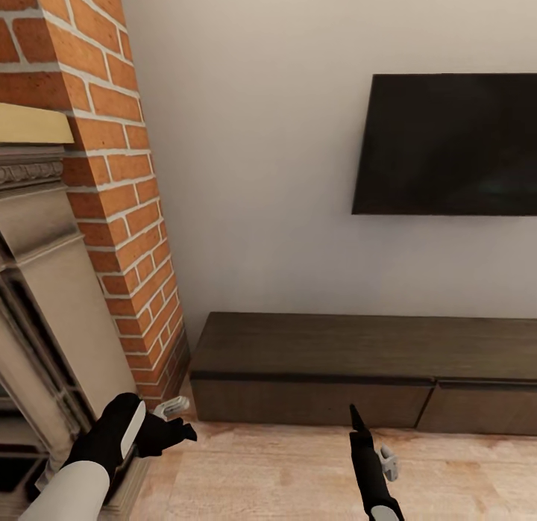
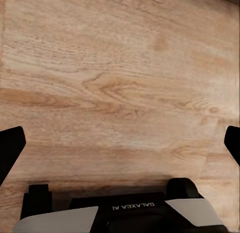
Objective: Place each of the two pumpkins and all three candles from the living room inside a cabinet in the living room (use any cabinet), then make sure every cabinet is closed, and position the cauldron so it is next to a table in the living room.
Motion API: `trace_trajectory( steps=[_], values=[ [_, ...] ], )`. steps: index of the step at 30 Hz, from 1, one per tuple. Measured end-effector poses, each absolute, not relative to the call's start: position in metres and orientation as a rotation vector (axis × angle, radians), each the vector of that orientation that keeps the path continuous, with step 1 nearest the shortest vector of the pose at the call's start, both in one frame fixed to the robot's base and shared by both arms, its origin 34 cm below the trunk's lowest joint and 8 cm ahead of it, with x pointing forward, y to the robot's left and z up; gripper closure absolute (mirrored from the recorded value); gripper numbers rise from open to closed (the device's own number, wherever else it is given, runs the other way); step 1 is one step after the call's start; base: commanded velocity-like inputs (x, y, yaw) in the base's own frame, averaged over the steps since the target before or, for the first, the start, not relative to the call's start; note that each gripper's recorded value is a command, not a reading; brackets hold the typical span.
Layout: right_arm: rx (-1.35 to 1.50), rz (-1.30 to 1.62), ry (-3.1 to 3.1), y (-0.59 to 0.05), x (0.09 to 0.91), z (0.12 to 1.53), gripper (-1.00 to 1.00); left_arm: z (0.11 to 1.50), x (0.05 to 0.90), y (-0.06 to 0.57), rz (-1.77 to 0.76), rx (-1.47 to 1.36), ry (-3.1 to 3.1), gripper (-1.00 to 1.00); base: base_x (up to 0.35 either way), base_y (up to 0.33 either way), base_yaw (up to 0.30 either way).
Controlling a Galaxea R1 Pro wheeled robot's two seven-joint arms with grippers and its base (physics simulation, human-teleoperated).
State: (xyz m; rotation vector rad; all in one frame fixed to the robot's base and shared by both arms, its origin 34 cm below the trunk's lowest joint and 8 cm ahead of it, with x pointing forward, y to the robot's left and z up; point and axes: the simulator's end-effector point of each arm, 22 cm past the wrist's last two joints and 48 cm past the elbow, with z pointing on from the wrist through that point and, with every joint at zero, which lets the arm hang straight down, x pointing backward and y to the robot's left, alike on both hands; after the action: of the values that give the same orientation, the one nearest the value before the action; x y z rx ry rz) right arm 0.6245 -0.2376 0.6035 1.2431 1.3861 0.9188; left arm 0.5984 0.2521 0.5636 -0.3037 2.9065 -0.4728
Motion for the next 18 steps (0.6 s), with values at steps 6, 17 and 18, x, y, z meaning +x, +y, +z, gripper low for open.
trace_trajectory(
  steps=[6,17,18],
  values=[
    [1.238,0.905,1.384,-0.242,0.623,0.592,-1.0,0.556,0.6,0.244,-0.518,-0.294,2.894,-1.0,0.0,0.0,0.0],
    [1.209,0.908,1.372,-0.247,0.623,0.578,-1.0,0.538,0.6,0.236,-0.559,-0.287,2.881,-1.0,0.0,0.0,0.0],
    [1.207,0.91,1.372,-0.247,0.623,0.576,-1.0,0.539,0.601,0.229,-0.613,-0.282,2.866,-1.0,0.0,0.0,0.0]
  ],
)
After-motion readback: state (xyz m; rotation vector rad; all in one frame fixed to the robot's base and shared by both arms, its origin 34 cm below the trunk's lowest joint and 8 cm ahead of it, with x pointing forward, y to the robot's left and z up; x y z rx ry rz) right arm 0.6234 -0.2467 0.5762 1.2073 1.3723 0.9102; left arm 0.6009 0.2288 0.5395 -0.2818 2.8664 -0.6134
